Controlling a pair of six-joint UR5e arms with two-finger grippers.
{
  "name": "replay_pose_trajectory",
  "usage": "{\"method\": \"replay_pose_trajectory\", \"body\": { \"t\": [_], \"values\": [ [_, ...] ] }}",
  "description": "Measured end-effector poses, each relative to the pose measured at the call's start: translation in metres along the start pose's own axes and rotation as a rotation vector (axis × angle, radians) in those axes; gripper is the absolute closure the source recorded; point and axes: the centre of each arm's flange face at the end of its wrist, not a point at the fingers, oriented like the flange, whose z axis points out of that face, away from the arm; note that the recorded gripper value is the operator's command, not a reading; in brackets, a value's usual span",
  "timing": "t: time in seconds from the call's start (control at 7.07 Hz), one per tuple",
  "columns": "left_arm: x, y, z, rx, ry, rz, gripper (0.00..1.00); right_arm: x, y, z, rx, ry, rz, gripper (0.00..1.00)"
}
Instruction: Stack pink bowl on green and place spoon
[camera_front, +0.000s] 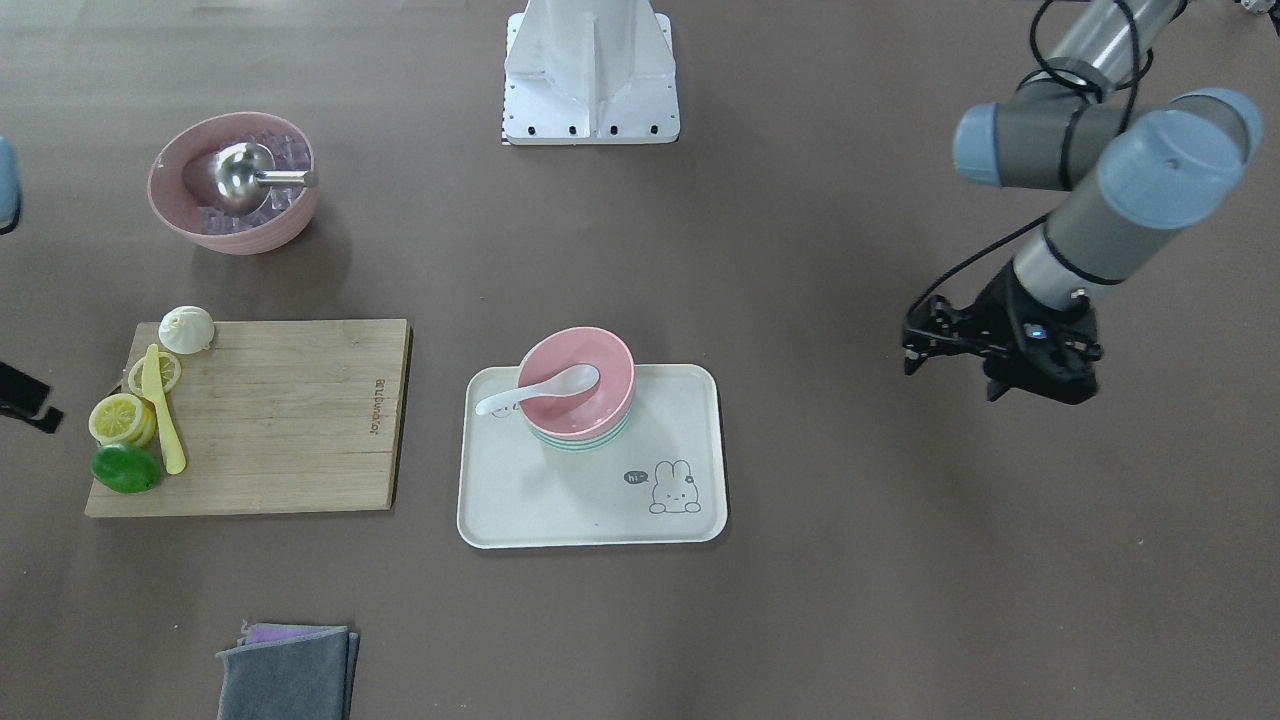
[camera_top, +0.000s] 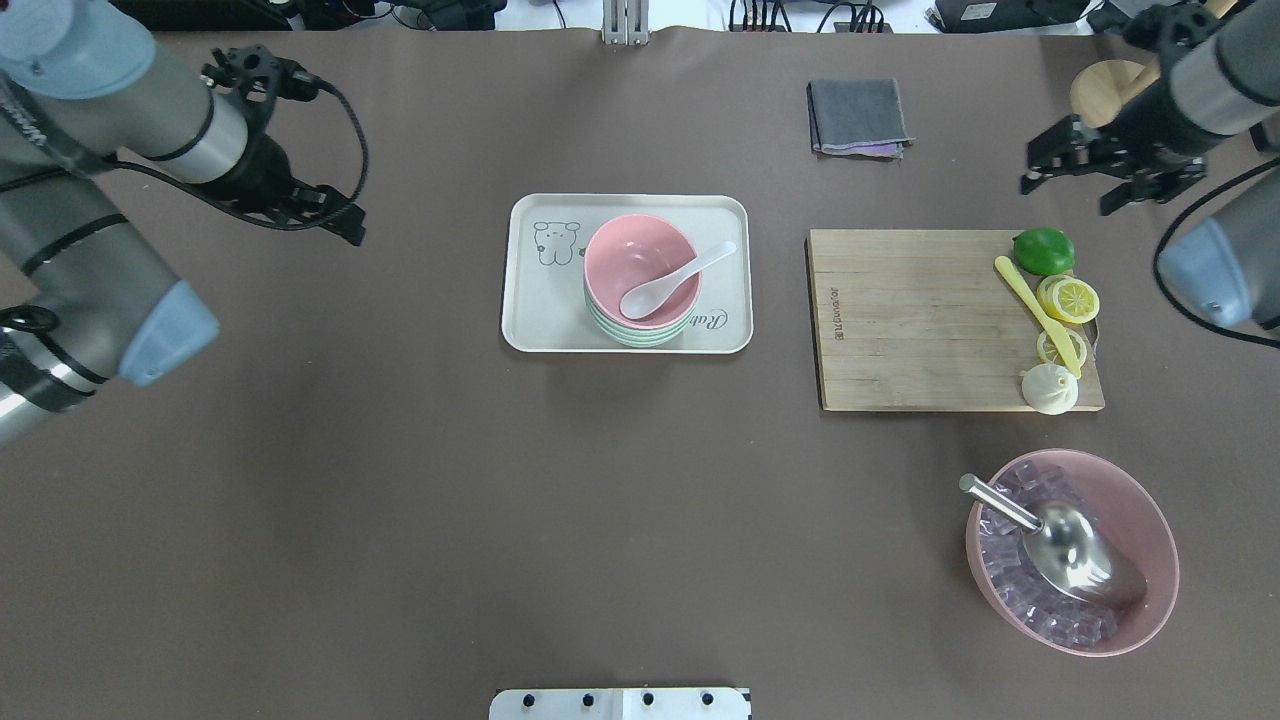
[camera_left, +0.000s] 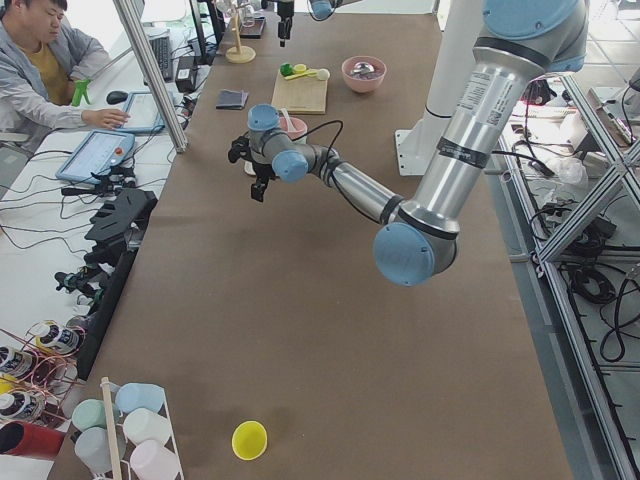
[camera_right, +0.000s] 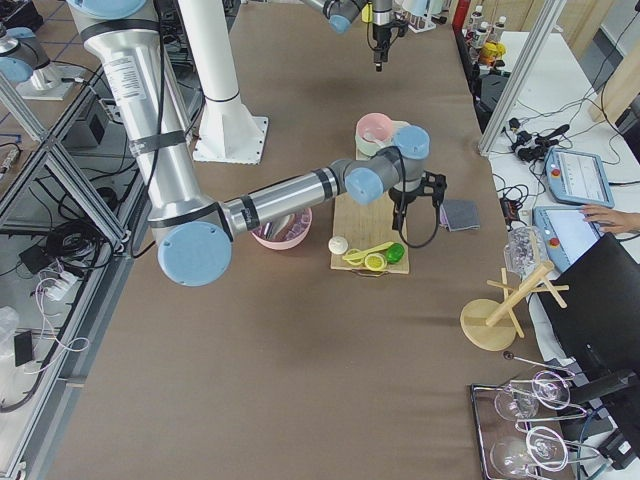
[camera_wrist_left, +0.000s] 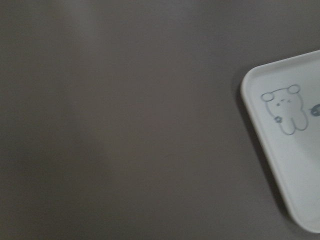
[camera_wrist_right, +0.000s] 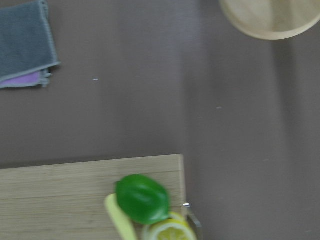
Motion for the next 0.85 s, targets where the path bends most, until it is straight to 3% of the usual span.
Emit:
{"method": "replay_pose_trajectory", "body": {
  "t": [0.28, 0.57, 0.85],
  "values": [
    [-0.079, 0.04, -0.021, -0.032, 0.015, -0.039, 0.02, 0.104, 0.0, -0.019, 0.021, 0.039, -0.115, 0.0],
    [-0.101, 0.052, -0.025, -0.042, 0.009, -0.066, 0.02, 0.136, 0.012, -0.021, 0.017, 0.048, -0.139, 0.0],
    [-0.145, 0.08, -0.027, -0.054, -0.038, -0.117, 0.02, 0.145, 0.017, -0.018, 0.011, 0.055, -0.135, 0.0]
  ]
}}
